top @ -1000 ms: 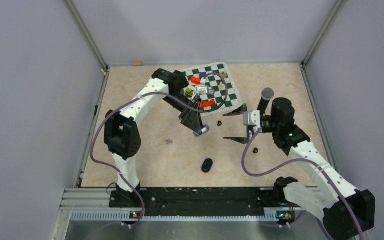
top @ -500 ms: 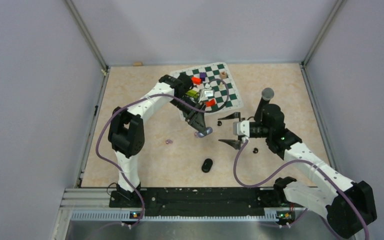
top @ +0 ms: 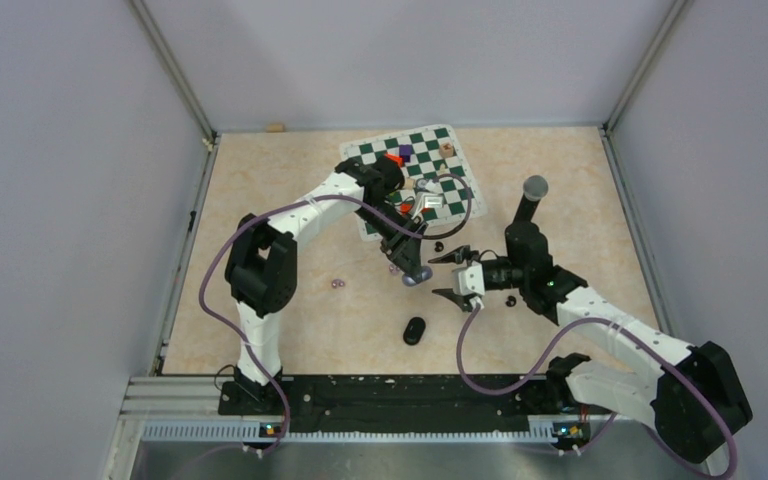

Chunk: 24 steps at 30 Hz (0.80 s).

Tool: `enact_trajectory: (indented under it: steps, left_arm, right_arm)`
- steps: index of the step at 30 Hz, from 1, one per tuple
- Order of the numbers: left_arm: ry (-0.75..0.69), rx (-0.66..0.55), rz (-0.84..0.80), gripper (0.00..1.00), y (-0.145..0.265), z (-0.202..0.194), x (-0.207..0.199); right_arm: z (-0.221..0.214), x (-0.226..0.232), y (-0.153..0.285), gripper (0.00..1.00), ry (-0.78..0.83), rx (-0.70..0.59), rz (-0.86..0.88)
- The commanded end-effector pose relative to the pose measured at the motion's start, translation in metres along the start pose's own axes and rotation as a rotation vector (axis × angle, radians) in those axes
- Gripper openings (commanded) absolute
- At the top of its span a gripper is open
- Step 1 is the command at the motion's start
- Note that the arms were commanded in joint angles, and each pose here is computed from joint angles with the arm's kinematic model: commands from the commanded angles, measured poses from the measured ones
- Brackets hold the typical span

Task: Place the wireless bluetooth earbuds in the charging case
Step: Pick up the charging case at the center of the board.

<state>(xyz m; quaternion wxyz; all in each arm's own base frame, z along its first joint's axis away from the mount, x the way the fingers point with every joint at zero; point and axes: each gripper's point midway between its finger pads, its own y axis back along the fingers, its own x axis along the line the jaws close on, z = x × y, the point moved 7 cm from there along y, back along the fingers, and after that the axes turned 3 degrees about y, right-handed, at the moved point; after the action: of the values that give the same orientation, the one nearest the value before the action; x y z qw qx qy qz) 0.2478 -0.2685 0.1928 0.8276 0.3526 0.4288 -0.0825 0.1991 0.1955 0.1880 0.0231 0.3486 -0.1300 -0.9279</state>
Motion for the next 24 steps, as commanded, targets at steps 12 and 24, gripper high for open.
enact_trajectory:
  steps: [12,24]
  left_arm:
    - [-0.030,0.046,-0.003,0.23,-0.011,-0.004,-0.001]
    - [-0.047,0.074,0.002,0.23,-0.017,-0.007,-0.004]
  right_arm:
    - [-0.002,0.010,-0.013,0.52,0.080,-0.009,0.057]
    - [-0.003,0.013,-0.016,0.45,0.082,-0.007,0.068]
